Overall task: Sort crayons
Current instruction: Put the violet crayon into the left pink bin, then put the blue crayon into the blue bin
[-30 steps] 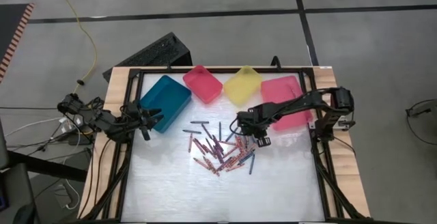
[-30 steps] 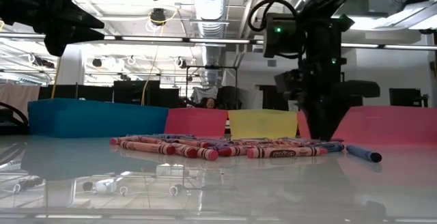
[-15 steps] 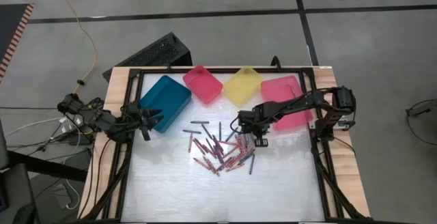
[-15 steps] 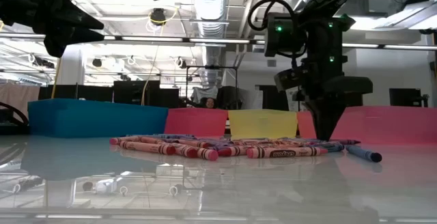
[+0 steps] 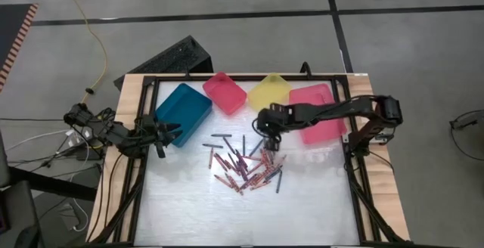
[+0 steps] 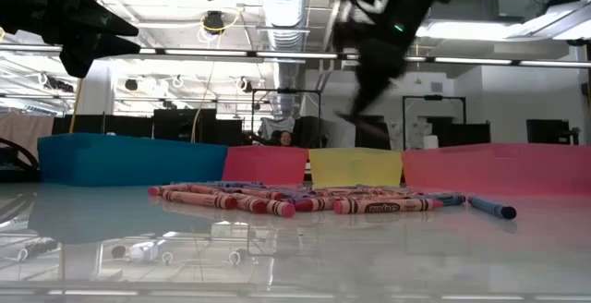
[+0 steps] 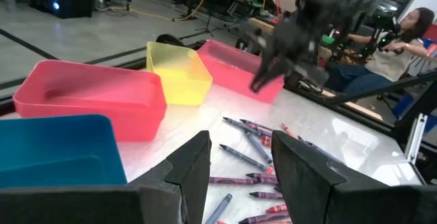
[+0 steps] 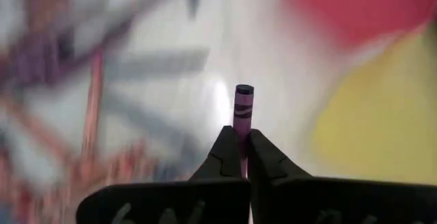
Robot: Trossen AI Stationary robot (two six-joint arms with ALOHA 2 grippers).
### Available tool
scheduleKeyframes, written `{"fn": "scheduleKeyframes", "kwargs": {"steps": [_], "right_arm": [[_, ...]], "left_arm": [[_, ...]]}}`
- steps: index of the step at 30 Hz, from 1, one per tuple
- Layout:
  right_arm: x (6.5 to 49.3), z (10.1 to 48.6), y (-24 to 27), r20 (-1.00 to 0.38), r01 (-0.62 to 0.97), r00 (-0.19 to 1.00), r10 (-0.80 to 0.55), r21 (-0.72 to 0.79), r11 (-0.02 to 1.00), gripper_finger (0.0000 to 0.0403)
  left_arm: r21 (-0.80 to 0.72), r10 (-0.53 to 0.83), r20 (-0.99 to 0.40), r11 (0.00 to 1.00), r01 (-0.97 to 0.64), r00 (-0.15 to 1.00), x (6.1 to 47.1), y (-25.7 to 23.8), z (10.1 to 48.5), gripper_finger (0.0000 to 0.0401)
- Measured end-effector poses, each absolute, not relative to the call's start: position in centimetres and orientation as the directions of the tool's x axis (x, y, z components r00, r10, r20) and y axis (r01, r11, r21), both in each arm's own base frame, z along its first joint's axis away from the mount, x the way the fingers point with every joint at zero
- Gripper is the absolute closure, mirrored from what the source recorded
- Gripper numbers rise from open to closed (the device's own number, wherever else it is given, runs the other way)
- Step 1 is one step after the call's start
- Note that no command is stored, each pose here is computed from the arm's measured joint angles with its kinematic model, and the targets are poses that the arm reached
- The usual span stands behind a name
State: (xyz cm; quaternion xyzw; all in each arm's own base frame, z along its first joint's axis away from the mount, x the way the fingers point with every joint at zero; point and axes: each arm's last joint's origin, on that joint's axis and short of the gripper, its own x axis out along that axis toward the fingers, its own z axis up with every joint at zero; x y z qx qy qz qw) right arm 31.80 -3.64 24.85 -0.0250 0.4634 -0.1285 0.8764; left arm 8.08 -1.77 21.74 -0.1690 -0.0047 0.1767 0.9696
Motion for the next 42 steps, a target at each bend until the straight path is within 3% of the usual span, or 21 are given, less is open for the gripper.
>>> {"fn": "scheduleKeyframes", "kwargs": {"steps": [7, 13, 17, 26, 36, 42], "right_arm": [[35.2, 28.5, -6.1, -0.445, 0.321, 0.815, -0.372, -0.187, 0.928, 0.0401], [37.2, 29.2, -9.7, -0.151, 0.483, 0.854, -0.499, -0.131, 0.866, 0.0401], [38.7, 27.4, -11.9, -0.092, 0.53, 0.838, -0.538, -0.1, 0.842, 0.0401], [43.0, 25.2, -16.7, -0.13, 0.59, 0.791, -0.598, -0.095, 0.801, 0.0395], [44.7, 22.4, -21.6, -0.435, 0.657, 0.654, -0.619, -0.078, 0.75, 0.0359], [44.5, 22.2, -22.3, -0.477, 0.661, 0.625, -0.618, -0.099, 0.744, 0.0326]], "left_arm": [[-0.318, 0.341, -0.064, 0.884, -0.343, 0.938, 8.1, -1.8, 21.6, 0.0256], [-0.313, 0.341, -0.067, 0.885, -0.344, 0.938, 8.1, -1.8, 21.5, 0.0256], [-0.305, 0.341, -0.071, 0.887, -0.346, 0.937, 8.1, -1.8, 21.5, 0.0256], [-0.299, 0.366, -0.071, 0.88, -0.37, 0.928, 8.0, -1.7, 21.5, 0.0256], [-0.302, 0.345, -0.076, 0.886, -0.352, 0.935, 8.0, -1.8, 21.4, 0.0256], [-0.315, 0.343, -0.077, 0.883, -0.349, 0.936, 8.1, -1.8, 21.4, 0.0256]]}}
